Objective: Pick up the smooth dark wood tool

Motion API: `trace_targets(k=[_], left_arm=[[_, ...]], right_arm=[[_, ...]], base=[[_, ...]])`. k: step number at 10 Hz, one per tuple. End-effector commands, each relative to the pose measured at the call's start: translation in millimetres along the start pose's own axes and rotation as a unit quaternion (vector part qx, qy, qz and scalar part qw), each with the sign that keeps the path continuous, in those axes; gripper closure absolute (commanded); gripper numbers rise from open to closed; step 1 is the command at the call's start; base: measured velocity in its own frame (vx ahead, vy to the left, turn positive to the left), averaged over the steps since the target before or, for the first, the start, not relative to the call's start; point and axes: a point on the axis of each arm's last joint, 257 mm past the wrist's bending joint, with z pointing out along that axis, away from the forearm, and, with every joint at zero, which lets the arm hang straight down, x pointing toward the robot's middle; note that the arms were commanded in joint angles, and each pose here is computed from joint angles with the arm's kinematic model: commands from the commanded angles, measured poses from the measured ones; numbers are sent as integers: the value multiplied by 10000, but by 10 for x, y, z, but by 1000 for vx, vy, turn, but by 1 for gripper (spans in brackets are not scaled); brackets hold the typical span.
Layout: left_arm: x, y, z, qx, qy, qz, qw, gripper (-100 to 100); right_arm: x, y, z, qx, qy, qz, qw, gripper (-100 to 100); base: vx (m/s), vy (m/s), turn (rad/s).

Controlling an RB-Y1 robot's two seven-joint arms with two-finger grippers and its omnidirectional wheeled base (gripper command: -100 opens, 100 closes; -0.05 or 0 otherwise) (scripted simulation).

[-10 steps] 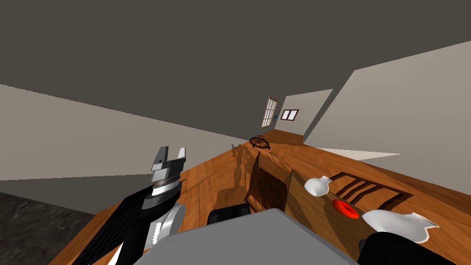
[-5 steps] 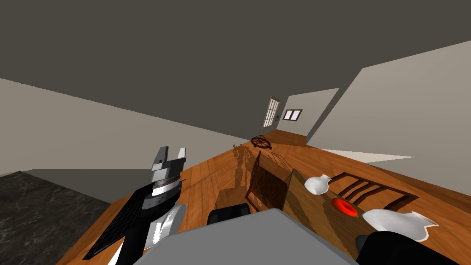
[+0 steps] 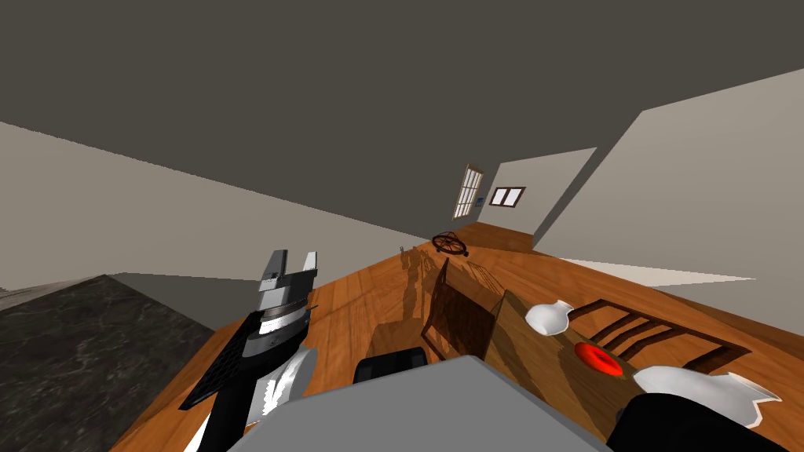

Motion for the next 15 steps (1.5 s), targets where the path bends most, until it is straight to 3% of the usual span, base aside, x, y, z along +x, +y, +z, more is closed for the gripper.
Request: trace_targets(k=[1, 2, 6, 7, 8, 12, 13, 15], left_arm=[[0, 0, 0, 0, 0, 0, 10000, 0], [0, 0, 0, 0, 0, 0, 10000, 0], [0, 0, 0, 0, 0, 0, 10000, 0], [0, 0, 0, 0, 0, 0, 10000, 0], [0, 0, 0, 0, 0, 0, 10000, 0], [-1, 0, 0, -1, 0, 1, 10000, 0], [-1, 0, -1, -1, 0, 1, 10000, 0], [-1, 0, -1, -1, 0, 1, 10000, 0]], right_arm=[[0, 0, 0, 0, 0, 0, 10000, -100], [-1, -1, 1, 1, 1, 10, 10000, 100], [1, -27, -5, 26, 5, -1, 10000, 100], [1, -29, -6, 28, 5, 0, 10000, 0], [11, 61, -5, -26, -26, -45, 10000, 100], [92, 299, -42, -128, -88, -212, 9997, 100], [104, 216, -66, -40, -90, -192, 9998, 100], [149, 266, -94, -38, -98, -239, 9997, 100]], base=[[-3, 5, 10], [0, 0, 0], [0, 0, 0], [0, 0, 0], [23, -31, -96], [51, -27, -106], [83, -21, -39], [70, -13, -37]])
